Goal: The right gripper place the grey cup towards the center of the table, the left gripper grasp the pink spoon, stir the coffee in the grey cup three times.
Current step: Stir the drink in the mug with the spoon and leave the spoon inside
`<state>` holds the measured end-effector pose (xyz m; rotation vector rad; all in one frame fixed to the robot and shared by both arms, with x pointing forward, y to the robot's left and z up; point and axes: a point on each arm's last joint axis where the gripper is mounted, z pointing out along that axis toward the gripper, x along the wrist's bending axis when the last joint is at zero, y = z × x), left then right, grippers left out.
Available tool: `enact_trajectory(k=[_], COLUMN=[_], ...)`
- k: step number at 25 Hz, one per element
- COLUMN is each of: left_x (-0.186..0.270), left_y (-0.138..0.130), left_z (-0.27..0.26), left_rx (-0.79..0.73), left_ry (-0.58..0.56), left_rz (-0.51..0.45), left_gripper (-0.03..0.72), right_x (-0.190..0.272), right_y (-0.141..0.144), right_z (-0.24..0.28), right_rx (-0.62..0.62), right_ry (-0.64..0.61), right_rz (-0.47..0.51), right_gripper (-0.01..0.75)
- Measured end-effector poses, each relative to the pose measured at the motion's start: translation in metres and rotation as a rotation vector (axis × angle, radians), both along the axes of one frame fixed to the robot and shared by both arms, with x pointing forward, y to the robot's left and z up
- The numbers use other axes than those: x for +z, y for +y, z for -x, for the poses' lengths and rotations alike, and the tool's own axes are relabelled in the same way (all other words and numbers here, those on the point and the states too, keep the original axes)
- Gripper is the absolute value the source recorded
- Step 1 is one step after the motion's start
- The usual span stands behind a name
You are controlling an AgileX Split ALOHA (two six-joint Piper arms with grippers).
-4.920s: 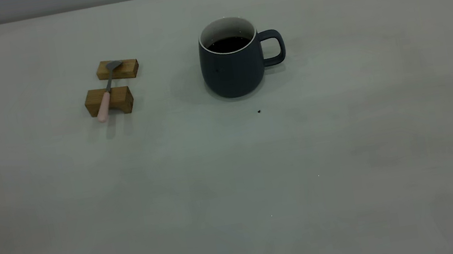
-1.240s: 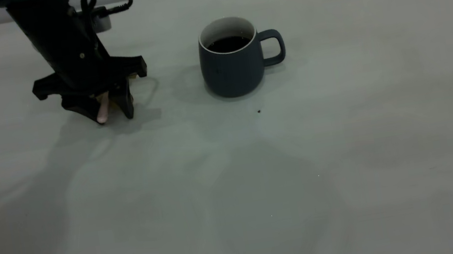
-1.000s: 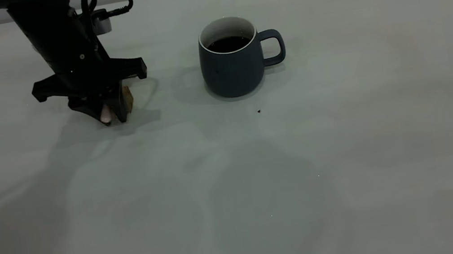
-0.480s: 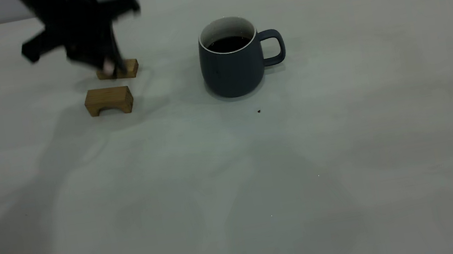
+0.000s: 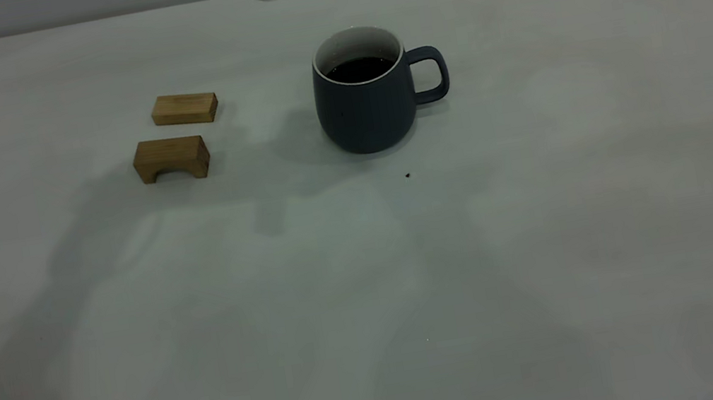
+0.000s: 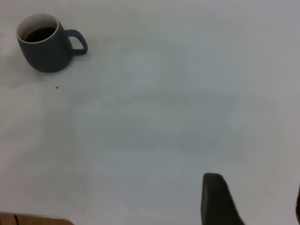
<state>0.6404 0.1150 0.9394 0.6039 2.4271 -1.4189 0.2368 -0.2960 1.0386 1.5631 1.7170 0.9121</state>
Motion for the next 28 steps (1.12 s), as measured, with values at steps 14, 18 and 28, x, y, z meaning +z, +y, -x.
enact_trajectory(k=[14,18,28], left_x=[-0.062,-0.065,-0.079], left_y=[-0.009,-0.009,-0.025], left_z=[-0.029,-0.031,-0.044], left_rx=[0.437,0.456,0.419], left_ry=[0.389,0.389,0.379], left_rz=[0.237,0.229,0.248], left_gripper=[0.103,0.103,0.102], right_x=[0.0,0.0,0.0], right_y=[0.0,0.0,0.0], right_z=[0.0,0.0,0.0], right_rx=[0.0,0.0,0.0], right_ry=[0.0,0.0,0.0], right_rz=[0.0,0.0,0.0], right_gripper=[0.438,0.438,0.438])
